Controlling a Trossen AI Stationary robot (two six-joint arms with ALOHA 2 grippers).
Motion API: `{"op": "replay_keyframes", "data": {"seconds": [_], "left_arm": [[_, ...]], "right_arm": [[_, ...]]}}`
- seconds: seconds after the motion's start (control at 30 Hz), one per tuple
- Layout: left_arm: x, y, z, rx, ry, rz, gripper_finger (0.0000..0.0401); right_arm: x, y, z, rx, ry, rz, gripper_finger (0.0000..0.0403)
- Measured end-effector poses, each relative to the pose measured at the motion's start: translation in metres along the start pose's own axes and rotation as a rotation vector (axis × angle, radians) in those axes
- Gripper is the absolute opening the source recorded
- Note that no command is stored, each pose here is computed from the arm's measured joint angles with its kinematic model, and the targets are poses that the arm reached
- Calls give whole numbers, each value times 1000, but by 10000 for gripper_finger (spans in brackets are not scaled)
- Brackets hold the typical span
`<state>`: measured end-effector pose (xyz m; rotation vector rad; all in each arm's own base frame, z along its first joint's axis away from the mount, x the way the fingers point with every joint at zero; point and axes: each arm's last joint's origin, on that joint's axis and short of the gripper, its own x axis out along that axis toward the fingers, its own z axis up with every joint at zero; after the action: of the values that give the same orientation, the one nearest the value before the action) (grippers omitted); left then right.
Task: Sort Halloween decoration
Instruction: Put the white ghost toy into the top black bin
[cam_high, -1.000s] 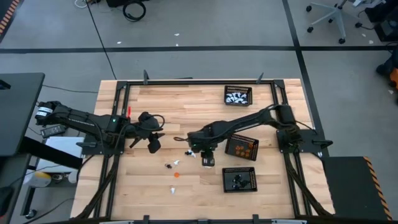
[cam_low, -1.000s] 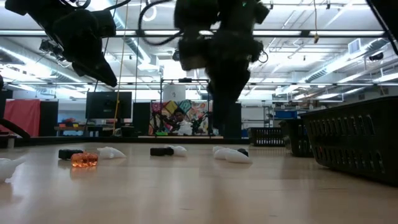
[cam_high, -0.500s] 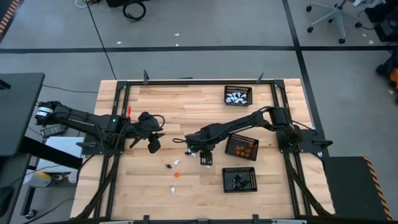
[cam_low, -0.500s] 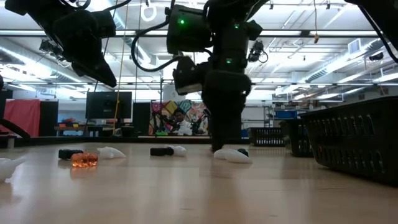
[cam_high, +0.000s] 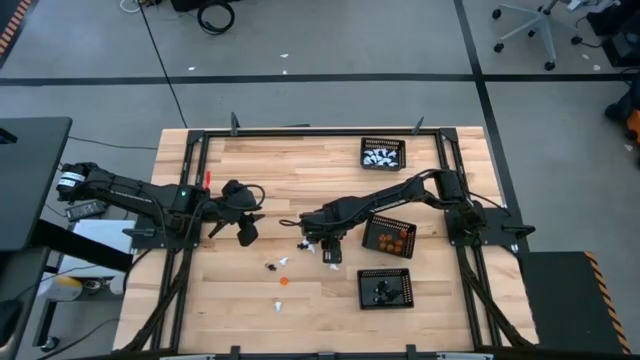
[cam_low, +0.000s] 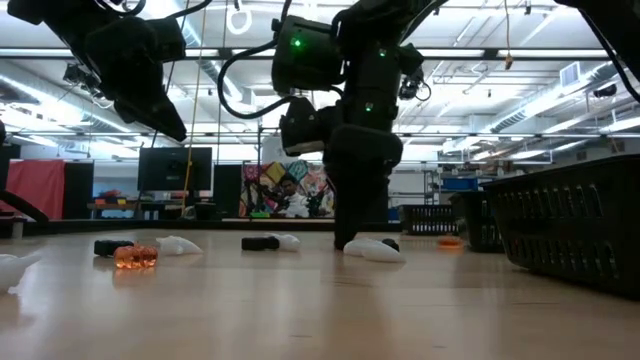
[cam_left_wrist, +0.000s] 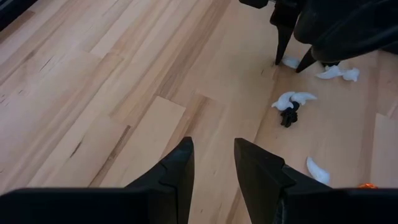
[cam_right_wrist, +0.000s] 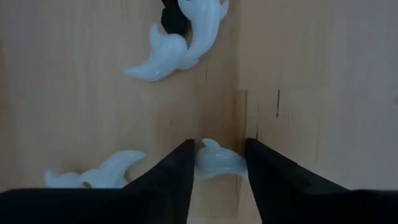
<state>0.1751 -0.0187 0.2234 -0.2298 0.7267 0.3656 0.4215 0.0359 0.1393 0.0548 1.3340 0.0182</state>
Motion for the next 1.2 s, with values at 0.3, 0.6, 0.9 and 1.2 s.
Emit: {"op": "replay_keyframes", "data": {"seconds": [0.3, 0.6, 0.9, 1.2], "left_arm": [[0, 0, -1, 6, 7, 4, 123], [0, 1, -2, 17, 15, 8, 123], [0, 1, -2, 18, 16, 9, 123], [0, 1, -2, 19, 19, 10, 123]], "right_arm": [[1, -1, 1, -12, -5, 12, 116], [1, -6, 1, -25, 1, 20, 92], [-8, -6, 5, -63, 48, 29, 76], [-46, -11, 24, -68, 60, 100, 69]]}}
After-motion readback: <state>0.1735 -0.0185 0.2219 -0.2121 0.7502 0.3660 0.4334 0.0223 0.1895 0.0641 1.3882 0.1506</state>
